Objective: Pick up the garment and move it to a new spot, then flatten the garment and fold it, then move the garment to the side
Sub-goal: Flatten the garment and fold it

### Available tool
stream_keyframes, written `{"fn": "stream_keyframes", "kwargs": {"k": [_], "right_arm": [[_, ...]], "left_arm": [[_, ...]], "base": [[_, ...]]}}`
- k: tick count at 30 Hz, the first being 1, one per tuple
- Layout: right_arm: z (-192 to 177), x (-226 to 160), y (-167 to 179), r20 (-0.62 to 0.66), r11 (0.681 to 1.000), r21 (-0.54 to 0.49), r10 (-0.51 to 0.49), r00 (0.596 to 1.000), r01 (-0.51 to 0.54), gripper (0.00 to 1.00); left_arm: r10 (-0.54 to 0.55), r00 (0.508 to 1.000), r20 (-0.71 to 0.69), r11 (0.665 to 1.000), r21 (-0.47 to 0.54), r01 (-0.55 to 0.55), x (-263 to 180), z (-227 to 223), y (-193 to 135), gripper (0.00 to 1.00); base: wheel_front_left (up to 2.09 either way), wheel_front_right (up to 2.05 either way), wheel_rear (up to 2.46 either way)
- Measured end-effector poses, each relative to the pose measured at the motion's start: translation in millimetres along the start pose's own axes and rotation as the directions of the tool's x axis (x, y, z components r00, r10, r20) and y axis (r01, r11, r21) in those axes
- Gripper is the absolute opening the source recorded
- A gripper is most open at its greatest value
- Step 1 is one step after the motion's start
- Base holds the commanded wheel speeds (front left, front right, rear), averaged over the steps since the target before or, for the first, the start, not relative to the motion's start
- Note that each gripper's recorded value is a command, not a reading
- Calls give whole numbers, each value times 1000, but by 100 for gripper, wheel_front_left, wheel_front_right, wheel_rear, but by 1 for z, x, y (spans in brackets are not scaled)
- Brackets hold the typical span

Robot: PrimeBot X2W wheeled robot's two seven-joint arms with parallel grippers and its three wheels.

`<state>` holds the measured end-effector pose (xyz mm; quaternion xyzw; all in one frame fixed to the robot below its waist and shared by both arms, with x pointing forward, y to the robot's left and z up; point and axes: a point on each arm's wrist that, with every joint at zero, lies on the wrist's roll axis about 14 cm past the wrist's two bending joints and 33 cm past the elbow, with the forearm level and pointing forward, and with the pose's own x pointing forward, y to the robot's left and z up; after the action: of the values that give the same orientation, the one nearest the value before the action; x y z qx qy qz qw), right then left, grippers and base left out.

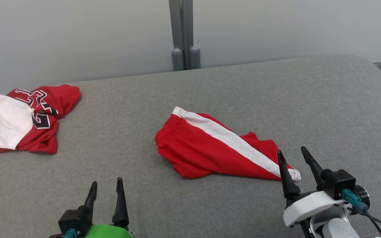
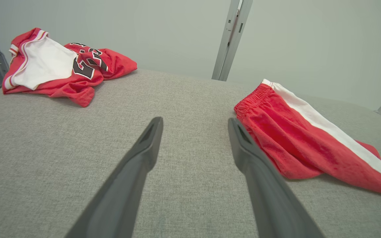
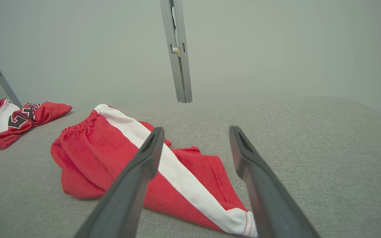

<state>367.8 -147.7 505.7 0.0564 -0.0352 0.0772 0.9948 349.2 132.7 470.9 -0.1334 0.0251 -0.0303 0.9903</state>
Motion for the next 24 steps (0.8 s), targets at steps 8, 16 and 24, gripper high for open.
{"fn": "stream_keyframes", "kwargs": {"k": [8,16,24], "right_arm": [[2,1,3,7,1000,5,8,1000,-8,100],[0,1,2,0,1000,6,5,1000,-5,100],[-5,3,1,-14,1000,6,3,1000,-3,100]], "left_arm": [[8,1000,-2,1000,-2,-8,-2,-1,2,100],[12,1000,-9,1000,-2,-12,-1,-3,3,100],[-3,1000,-23,1000,14,3,2,-7,0,100]], "base": [[0,0,0],[0,0,0],[0,0,0]]}}
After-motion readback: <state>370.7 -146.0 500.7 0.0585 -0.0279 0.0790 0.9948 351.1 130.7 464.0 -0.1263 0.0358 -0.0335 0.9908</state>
